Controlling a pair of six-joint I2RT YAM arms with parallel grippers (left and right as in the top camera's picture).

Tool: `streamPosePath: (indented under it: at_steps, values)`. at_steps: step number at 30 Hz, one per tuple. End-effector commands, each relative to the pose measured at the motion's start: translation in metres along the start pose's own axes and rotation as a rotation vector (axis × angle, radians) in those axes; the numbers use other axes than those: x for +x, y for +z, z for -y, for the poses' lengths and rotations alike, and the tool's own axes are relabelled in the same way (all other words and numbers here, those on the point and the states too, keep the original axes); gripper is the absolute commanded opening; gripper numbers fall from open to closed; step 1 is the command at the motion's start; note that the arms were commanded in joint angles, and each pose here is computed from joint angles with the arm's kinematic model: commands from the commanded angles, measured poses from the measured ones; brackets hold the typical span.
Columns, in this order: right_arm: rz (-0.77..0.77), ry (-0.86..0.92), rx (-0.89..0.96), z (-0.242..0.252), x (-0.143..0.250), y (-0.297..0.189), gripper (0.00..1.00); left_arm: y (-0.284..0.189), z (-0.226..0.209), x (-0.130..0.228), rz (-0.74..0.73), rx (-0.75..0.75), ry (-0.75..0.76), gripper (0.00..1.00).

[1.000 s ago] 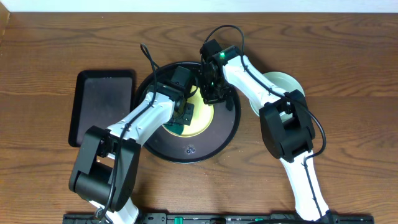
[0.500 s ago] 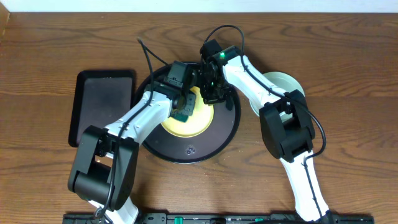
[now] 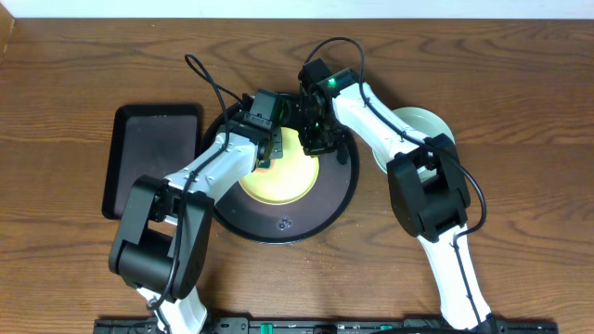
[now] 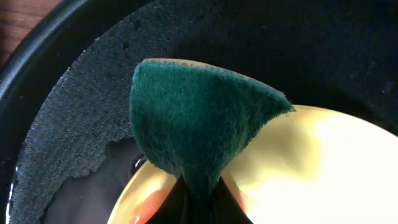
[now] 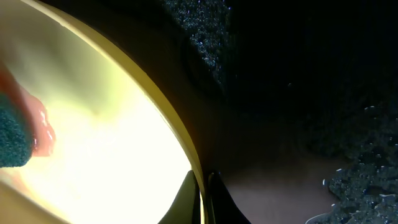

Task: Clean dirty plates on tray and stack at the side
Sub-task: 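Scrub the yellow plate surface with the sponge in the left gripper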

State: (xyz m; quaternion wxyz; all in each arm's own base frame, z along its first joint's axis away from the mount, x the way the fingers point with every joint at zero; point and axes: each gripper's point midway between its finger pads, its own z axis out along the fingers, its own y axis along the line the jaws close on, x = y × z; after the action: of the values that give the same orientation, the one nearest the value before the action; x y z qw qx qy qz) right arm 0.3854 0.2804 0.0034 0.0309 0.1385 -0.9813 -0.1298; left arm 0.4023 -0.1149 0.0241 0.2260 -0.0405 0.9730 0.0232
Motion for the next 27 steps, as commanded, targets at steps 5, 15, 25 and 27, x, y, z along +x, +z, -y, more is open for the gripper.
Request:
streamPosePath:
  at_steps: [5,15,25,27]
  values:
    - [-0.063,0.0,0.03,0.0,0.016,0.028,0.01,-0.023,0.049,0.011,-0.078,0.304,0.102,0.07]
    - [-0.064,0.001,0.03,0.0,0.016,0.028,0.01,-0.044,0.063,0.01,-0.072,0.411,0.139,0.07]
    - [-0.064,0.0,0.03,0.0,0.016,0.028,0.01,-0.011,0.006,0.026,-0.106,0.069,0.038,0.07]
    - [-0.064,0.0,0.03,0.0,0.016,0.028,0.01,-0.011,-0.014,0.036,-0.136,-0.036,-0.009,0.07]
